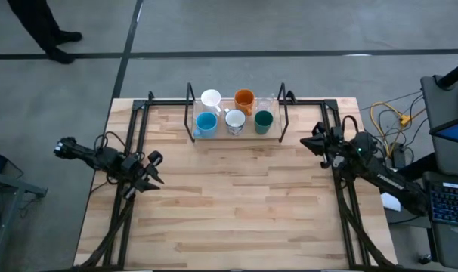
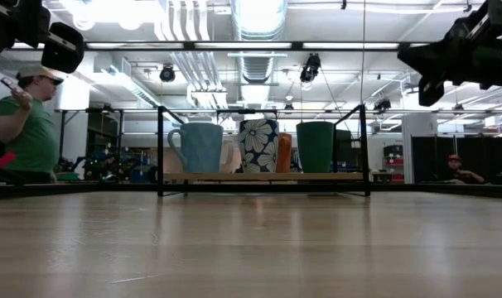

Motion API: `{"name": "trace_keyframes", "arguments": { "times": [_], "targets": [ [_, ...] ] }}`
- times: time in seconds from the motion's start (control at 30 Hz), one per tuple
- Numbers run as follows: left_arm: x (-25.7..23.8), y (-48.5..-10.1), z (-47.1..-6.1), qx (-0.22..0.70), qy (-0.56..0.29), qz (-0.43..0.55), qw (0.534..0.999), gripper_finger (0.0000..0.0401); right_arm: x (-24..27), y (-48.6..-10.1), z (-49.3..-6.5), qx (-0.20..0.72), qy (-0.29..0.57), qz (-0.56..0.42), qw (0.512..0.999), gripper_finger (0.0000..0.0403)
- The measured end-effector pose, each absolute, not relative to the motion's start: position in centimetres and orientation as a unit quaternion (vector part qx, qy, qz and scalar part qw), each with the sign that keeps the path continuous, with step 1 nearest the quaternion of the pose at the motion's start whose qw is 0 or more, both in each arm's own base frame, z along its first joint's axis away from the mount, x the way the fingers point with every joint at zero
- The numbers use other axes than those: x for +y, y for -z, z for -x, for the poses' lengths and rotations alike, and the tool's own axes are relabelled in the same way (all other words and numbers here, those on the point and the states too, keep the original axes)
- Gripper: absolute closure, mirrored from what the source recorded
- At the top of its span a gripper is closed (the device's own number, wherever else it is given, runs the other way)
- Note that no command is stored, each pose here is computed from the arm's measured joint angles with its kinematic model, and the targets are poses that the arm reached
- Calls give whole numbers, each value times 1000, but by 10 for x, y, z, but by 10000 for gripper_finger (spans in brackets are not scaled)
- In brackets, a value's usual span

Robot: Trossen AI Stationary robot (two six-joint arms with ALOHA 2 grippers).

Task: Stack small to large cups/mugs on shelf
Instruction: Return to Home Position

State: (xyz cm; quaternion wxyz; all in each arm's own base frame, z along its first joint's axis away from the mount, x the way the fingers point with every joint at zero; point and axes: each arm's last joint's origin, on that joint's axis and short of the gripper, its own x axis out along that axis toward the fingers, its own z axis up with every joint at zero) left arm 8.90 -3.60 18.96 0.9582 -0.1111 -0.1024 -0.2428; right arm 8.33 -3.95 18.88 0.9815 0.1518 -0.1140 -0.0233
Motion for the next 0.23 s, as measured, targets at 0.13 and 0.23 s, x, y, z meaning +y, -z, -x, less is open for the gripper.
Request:
{"name": "trace_keyframes", "arguments": {
  "times": [0.13,0.23],
  "targets": [
    [-36,-190,-89,-103,243,108,959,321,-41,-186,-84,-100,34,-139,985,394],
    [-36,-190,-89,-102,243,111,958,321,-41,-184,-84,-92,35,-147,984,394]
  ]
}}
